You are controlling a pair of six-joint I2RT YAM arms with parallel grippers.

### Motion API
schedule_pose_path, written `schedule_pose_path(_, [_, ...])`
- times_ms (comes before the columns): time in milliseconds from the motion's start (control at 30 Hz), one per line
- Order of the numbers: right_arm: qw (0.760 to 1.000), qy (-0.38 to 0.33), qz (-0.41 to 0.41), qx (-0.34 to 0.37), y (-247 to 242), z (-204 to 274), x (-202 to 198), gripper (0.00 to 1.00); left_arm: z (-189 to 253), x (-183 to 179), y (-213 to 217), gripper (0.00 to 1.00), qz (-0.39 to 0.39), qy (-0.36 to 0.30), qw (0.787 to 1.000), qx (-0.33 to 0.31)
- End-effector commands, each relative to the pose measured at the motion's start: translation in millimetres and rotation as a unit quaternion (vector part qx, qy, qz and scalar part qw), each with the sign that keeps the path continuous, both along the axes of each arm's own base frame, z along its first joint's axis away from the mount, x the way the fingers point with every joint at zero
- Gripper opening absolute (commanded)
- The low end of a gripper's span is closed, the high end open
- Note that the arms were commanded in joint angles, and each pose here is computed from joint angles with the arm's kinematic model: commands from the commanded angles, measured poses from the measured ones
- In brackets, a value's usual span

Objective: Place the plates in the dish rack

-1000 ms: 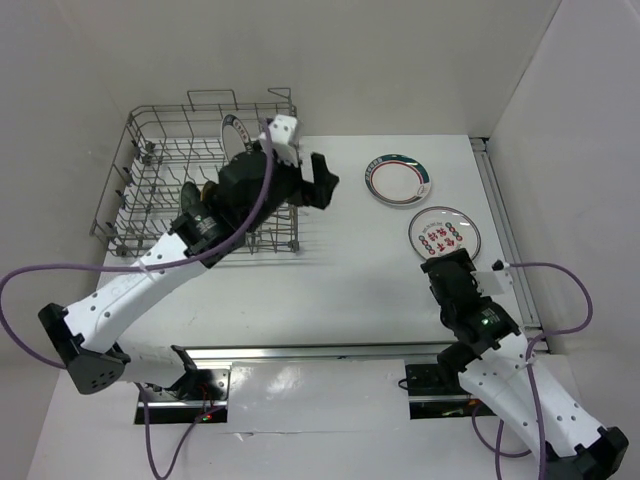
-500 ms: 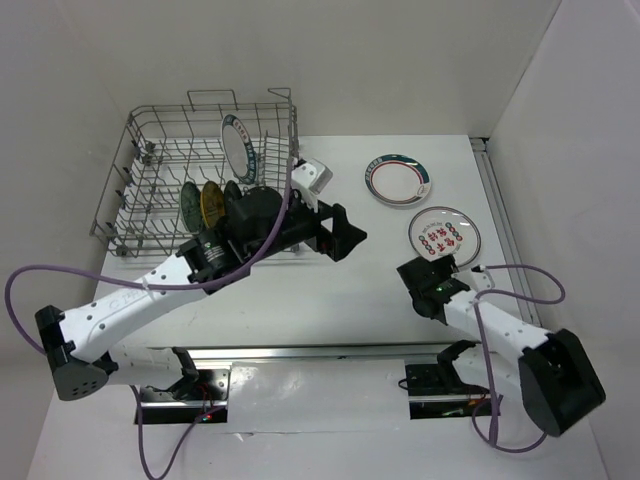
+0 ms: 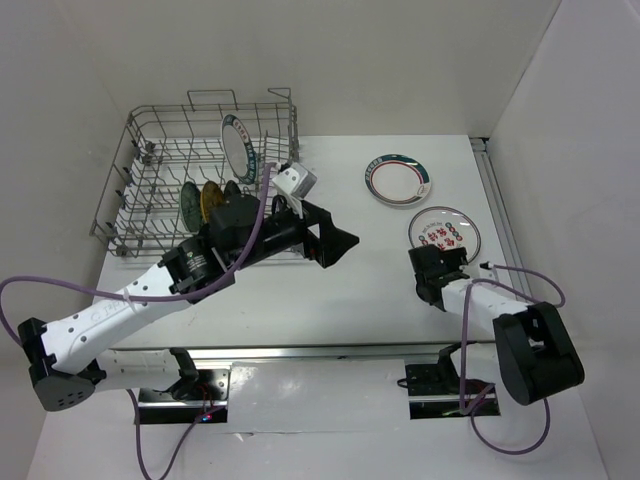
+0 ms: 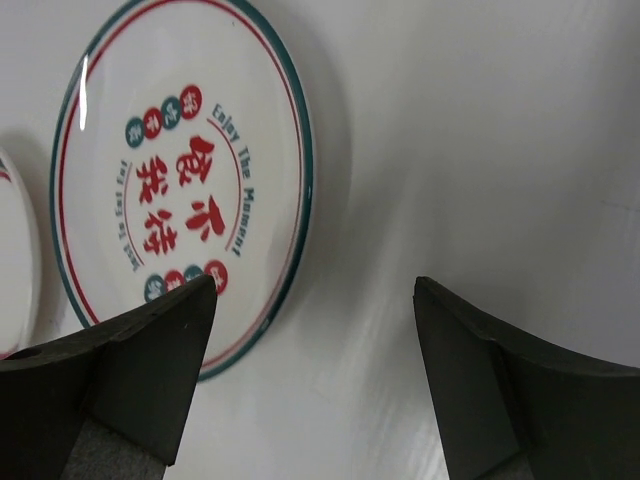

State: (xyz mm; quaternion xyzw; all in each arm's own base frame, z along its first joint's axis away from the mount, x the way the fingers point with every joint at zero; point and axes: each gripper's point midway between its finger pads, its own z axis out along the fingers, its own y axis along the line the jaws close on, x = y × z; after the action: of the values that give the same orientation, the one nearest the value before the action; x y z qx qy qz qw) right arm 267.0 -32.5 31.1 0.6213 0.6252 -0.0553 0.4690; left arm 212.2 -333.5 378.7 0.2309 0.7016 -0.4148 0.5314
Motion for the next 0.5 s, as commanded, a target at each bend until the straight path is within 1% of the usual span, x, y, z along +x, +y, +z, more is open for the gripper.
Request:
schedule_pose_path(0, [1.0, -0.006, -0.004, 0.026, -4.4, -10.2, 10.1, 0.87, 20.4, -5.2, -0.9, 1.0, -0.013, -0.027, 0.999, -0.028])
schedule_pose_path(33, [0.999, 0.005, -0.016, 0.03, -12.6, -15.2, 7.3, 0.85, 20.4, -5.2, -0.9, 1.0, -0.013, -0.027, 0.999, -0.028])
schedule_pose_path(200, [0.998, 0.028, -0.014, 0.056, -14.9, -22.7, 18.6, 0.81, 20.4, -9.9, -3.6, 1.0, -0.023, -0.027, 0.999, -0.029])
schedule_pose_path(233, [0.997, 0.046, -0.014, 0.063, -14.2, -30.3, 16.4, 0.8, 20.4, -10.0, -3.6, 1.0, -0.023, -0.027, 0.999, -0.029])
schedule_pose_path(267, [0.997, 0.048, -0.023, 0.063, -18.8, -31.1, 17.4, 0.79, 20.4, -10.0, -3.6, 1.0, -0.023, -0.027, 0.999, -0.029])
schedule_pose_path(300, [0.996, 0.061, -0.012, 0.068, -15.3, -36.1, 15.8, 0.79, 20.4, -10.0, -3.6, 1.0, -0.023, -0.027, 0.999, -0.029])
schedule_pose_path(333, [0.995, 0.061, -0.016, 0.073, -17.2, -36.1, 19.0, 0.75, 20.4, -10.0, -3.6, 1.0, -0.023, -0.027, 0.999, -0.029])
schedule_pose_path(433, [0.994, 0.074, -0.015, 0.083, -19.9, -39.9, 26.6, 0.71, 20.3, -9.6, -3.5, 1.0, -0.023, -0.031, 0.999, -0.026])
schedule_pose_path(467, [0.992, 0.084, -0.012, 0.088, -17.6, -44.3, 23.5, 0.67, 23.7, -11.1, -1.3, 1.0, -0.023, -0.033, 0.999, -0.03])
